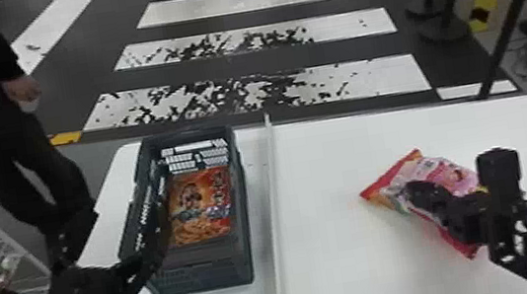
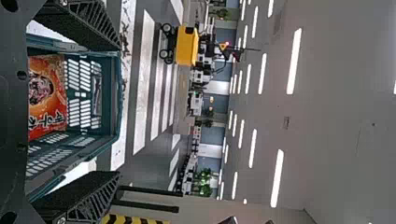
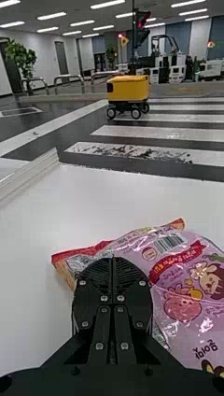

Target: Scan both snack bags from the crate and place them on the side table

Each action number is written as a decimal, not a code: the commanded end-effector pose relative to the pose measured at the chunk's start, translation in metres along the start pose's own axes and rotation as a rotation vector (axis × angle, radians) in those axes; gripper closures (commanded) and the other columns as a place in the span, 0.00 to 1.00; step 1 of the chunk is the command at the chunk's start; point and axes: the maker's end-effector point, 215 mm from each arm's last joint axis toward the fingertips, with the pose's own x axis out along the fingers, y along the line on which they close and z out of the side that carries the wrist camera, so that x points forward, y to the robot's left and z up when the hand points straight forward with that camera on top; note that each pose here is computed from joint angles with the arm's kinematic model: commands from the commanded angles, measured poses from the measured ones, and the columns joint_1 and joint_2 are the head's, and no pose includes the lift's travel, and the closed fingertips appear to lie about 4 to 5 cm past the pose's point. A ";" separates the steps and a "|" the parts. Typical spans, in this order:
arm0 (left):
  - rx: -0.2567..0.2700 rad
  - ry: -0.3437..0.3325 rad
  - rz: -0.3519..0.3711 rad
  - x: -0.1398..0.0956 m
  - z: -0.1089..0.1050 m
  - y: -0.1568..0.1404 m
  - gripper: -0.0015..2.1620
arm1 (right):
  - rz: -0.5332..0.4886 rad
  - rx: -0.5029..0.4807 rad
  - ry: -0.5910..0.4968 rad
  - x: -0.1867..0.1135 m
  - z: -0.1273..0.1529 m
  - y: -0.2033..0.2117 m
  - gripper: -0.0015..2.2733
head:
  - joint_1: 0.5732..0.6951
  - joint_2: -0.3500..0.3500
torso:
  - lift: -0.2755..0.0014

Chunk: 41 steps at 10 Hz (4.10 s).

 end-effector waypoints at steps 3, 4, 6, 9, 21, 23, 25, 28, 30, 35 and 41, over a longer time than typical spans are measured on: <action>0.000 0.001 -0.001 0.000 0.000 -0.001 0.02 | -0.058 0.012 0.009 -0.006 -0.006 -0.022 0.94 | 1.00 0.58 | 0.64; 0.000 0.001 -0.001 0.000 0.000 -0.001 0.02 | -0.061 0.018 0.013 -0.007 -0.009 -0.024 0.94 | 1.00 0.57 | 0.64; 0.000 0.004 -0.001 -0.001 -0.002 0.000 0.02 | -0.088 0.021 0.024 -0.011 -0.014 -0.034 0.94 | 1.00 0.55 | 0.64; 0.000 0.004 -0.001 -0.001 -0.002 0.000 0.02 | -0.067 0.051 -0.058 -0.027 0.013 -0.019 0.94 | 1.00 0.54 | 0.64; 0.000 0.010 -0.001 0.002 -0.007 0.000 0.02 | -0.457 -0.013 -0.015 -0.068 0.011 -0.170 0.94 | 1.00 0.32 | 0.64; 0.000 0.012 -0.001 0.002 -0.008 0.000 0.02 | -0.474 -0.039 0.026 -0.068 0.000 -0.177 0.94 | 1.00 0.29 | 0.64; -0.001 0.013 0.000 0.002 -0.009 0.001 0.02 | -0.482 -0.055 0.073 -0.068 -0.012 -0.181 0.94 | 1.00 0.29 | 0.64; -0.001 0.014 0.001 0.002 -0.010 0.001 0.02 | -0.473 -0.043 0.139 -0.073 -0.037 -0.174 0.94 | 1.00 0.28 | 0.64; -0.001 0.014 0.001 0.002 -0.010 0.001 0.02 | -0.477 -0.045 0.153 -0.080 -0.040 -0.170 0.94 | 1.00 0.28 | 0.64; -0.002 0.015 0.000 0.002 -0.010 0.000 0.02 | -0.483 -0.039 0.165 -0.089 -0.041 -0.164 0.94 | 1.00 0.28 | 0.64; -0.001 0.008 -0.003 0.004 -0.007 -0.001 0.02 | -0.481 -0.009 0.208 -0.106 -0.048 -0.151 0.94 | 1.00 0.28 | 0.64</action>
